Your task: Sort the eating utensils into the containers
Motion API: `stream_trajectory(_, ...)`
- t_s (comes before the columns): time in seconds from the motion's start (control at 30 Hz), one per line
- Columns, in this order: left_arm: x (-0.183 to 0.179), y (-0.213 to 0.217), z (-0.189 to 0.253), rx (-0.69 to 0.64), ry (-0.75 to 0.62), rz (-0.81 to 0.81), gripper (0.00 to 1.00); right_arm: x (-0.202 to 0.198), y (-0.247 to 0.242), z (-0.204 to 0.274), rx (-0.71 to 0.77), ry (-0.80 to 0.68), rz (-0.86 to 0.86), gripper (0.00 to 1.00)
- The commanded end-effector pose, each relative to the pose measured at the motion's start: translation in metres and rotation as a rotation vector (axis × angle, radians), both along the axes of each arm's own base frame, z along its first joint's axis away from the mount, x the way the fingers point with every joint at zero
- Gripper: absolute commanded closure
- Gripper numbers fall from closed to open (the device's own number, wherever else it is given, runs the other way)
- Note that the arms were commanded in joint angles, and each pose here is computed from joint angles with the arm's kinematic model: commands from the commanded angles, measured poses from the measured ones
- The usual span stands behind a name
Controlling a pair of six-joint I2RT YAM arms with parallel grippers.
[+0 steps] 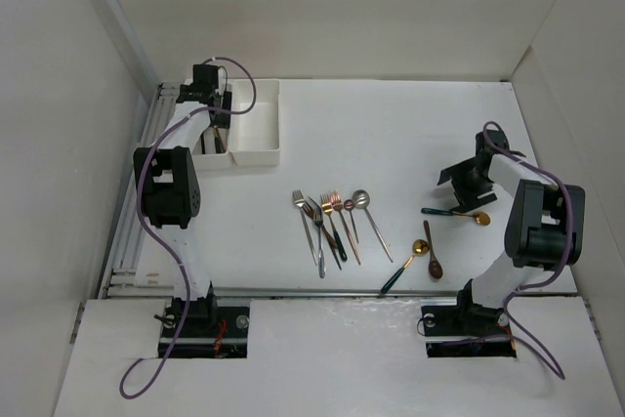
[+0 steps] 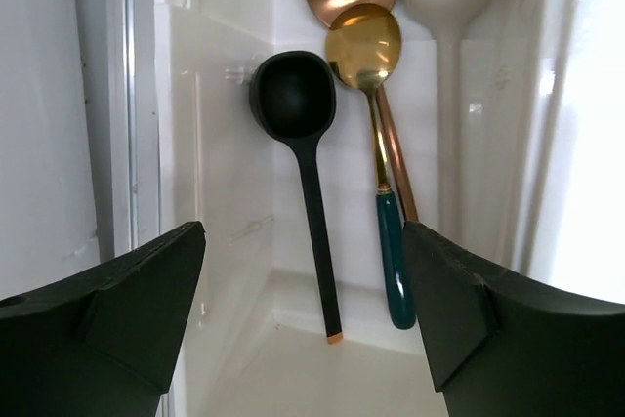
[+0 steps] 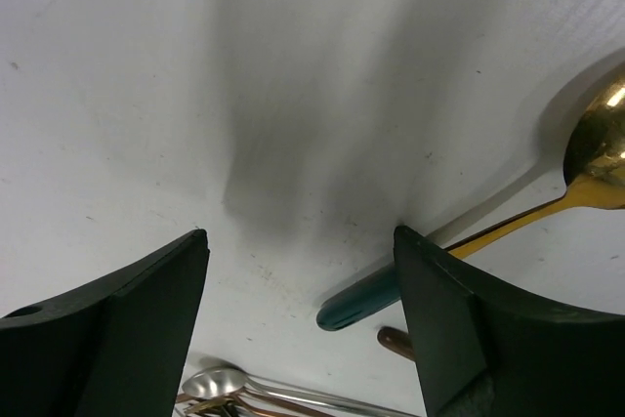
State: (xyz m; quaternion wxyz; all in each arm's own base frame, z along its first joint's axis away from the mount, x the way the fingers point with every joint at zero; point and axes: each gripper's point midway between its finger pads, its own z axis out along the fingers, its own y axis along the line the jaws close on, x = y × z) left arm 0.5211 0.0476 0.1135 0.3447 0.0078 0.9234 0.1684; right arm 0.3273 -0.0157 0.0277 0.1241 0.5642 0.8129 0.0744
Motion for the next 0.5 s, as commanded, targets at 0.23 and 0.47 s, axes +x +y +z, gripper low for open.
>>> stream_trajectory(0.23,0.006,-0.019,0.085,-0.087,-0.138,-0.061,0.19,-0.011,-0.018,0.043,-0.188,0.014,-0.008,0.23)
stream_trajectory(0.47,0.007,-0.031,0.093,-0.140,-0.130,-0.101,0.19,-0.040,-0.014,0.048,-0.248,0.097,0.042,0.23)
